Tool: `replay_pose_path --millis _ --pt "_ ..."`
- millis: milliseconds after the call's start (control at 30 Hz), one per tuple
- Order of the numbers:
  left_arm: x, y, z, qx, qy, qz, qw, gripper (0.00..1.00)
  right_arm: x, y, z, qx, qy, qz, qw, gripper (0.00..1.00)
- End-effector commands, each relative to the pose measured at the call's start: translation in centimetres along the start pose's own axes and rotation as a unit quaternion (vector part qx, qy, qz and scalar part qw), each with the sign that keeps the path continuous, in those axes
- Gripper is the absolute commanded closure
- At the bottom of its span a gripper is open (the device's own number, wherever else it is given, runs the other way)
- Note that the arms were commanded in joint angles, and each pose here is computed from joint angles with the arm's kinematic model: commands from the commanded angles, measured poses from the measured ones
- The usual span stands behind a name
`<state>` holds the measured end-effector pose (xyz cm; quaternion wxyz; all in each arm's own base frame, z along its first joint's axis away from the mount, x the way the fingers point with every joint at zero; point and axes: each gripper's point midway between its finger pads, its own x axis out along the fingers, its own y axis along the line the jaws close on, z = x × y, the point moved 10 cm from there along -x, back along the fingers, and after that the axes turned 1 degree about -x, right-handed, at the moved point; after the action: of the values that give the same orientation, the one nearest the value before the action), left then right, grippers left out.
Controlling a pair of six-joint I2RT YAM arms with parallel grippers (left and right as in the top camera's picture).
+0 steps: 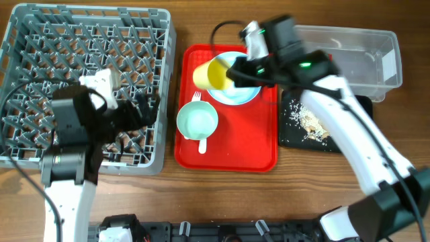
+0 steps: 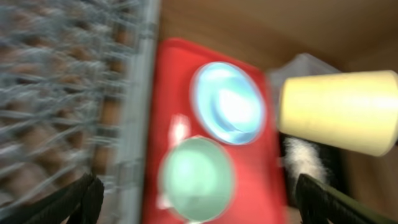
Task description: Sort waste into correct bins and load items into the dishwasher rack
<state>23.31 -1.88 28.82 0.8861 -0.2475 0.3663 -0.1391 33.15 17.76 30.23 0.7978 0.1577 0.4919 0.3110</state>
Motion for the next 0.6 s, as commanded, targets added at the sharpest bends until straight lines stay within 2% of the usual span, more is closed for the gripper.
replay_pose_path --millis 0,133,233,567 --pt "1.5 -2.0 0.7 -0.051 0.062 -0.172 0.982 0.00 -1.0 1.1 0.0 -0.032 0.037 0.161 0.986 0.96" --pt "2.9 -2.8 1.8 -0.048 0.092 -0.289 0.952 0.00 -1.6 1.6 0.2 -0.042 0.040 0.223 0.973 0.96" --pt "3.6 -3.4 2.7 -0.036 0.112 -0.366 0.923 0.00 -1.6 1.7 0.3 -0.046 0.038 0.231 0.971 0.96" --pt "4.8 -7.1 2.2 0.029 0.142 -0.443 0.885 0.01 -1.9 2.4 0.5 -0.059 0.035 0.272 0.960 0.96"
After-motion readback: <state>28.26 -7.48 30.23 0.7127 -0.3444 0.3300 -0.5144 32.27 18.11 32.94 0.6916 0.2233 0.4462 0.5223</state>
